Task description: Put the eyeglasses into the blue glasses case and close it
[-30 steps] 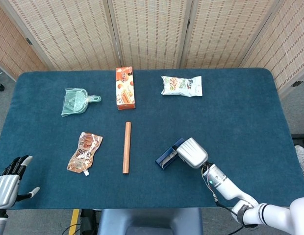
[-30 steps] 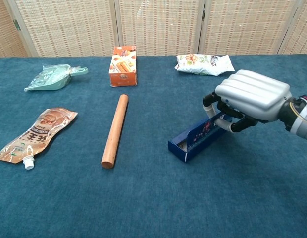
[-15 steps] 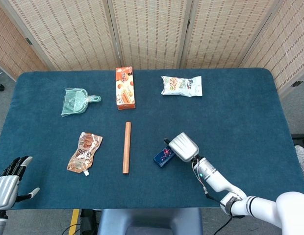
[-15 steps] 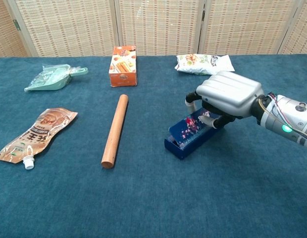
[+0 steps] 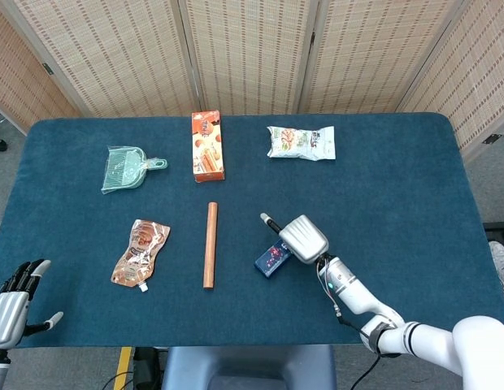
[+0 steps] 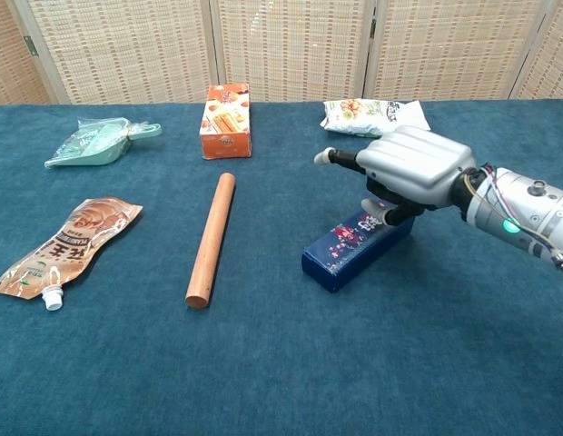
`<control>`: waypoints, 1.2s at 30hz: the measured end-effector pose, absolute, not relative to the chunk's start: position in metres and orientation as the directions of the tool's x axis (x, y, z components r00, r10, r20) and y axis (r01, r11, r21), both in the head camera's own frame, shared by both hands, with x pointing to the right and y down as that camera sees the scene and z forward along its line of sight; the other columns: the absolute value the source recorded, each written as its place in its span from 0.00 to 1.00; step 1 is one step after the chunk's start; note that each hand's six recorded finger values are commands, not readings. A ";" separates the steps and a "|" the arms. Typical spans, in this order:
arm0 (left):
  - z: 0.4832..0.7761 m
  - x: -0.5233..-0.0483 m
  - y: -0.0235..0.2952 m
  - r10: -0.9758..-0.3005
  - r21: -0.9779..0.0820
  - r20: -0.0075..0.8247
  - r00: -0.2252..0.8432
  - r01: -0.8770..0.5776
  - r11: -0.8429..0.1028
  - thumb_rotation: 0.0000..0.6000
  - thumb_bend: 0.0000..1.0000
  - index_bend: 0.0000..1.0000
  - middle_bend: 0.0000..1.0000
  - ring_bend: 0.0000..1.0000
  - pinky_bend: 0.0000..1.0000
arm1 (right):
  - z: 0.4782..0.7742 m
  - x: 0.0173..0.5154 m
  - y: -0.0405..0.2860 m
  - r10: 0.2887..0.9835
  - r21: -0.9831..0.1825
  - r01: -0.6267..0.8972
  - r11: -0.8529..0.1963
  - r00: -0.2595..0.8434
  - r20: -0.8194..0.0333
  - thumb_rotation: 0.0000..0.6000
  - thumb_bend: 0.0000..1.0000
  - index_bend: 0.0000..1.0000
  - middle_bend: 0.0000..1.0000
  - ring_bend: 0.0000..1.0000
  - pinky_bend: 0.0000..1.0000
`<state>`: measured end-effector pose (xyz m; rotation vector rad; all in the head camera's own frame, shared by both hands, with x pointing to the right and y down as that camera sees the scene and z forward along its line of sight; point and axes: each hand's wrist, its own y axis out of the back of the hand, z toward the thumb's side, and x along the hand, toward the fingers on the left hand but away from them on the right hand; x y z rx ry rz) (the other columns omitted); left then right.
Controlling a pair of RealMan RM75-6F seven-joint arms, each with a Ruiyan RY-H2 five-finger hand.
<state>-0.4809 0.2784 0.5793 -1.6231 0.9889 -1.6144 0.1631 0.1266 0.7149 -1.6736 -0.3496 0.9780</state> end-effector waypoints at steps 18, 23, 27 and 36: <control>0.579 -0.476 0.278 -0.854 -0.853 0.520 -0.026 -0.071 -0.517 1.00 0.19 0.12 0.12 0.10 0.25 | 0.719 0.166 0.131 0.568 -0.819 -0.400 -0.412 0.590 -0.574 1.00 0.12 0.14 0.86 1.00 0.89; 0.579 -0.478 0.279 -0.852 -0.851 0.523 -0.031 -0.074 -0.520 1.00 0.19 0.12 0.12 0.10 0.25 | 0.727 0.154 0.128 0.555 -0.812 -0.421 -0.404 0.593 -0.583 1.00 0.26 0.31 0.85 1.00 0.89; 0.579 -0.478 0.279 -0.853 -0.852 0.521 -0.027 -0.078 -0.518 1.00 0.19 0.12 0.12 0.10 0.25 | 0.728 0.149 0.124 0.558 -0.815 -0.415 -0.404 0.595 -0.579 1.00 0.35 0.55 0.85 1.00 0.89; 0.579 -0.477 0.277 -0.857 -0.855 0.515 -0.018 -0.080 -0.512 1.00 0.19 0.12 0.12 0.10 0.25 | 0.727 0.152 0.118 0.575 -0.820 -0.394 -0.416 0.585 -0.573 1.00 0.27 0.27 0.84 1.00 0.89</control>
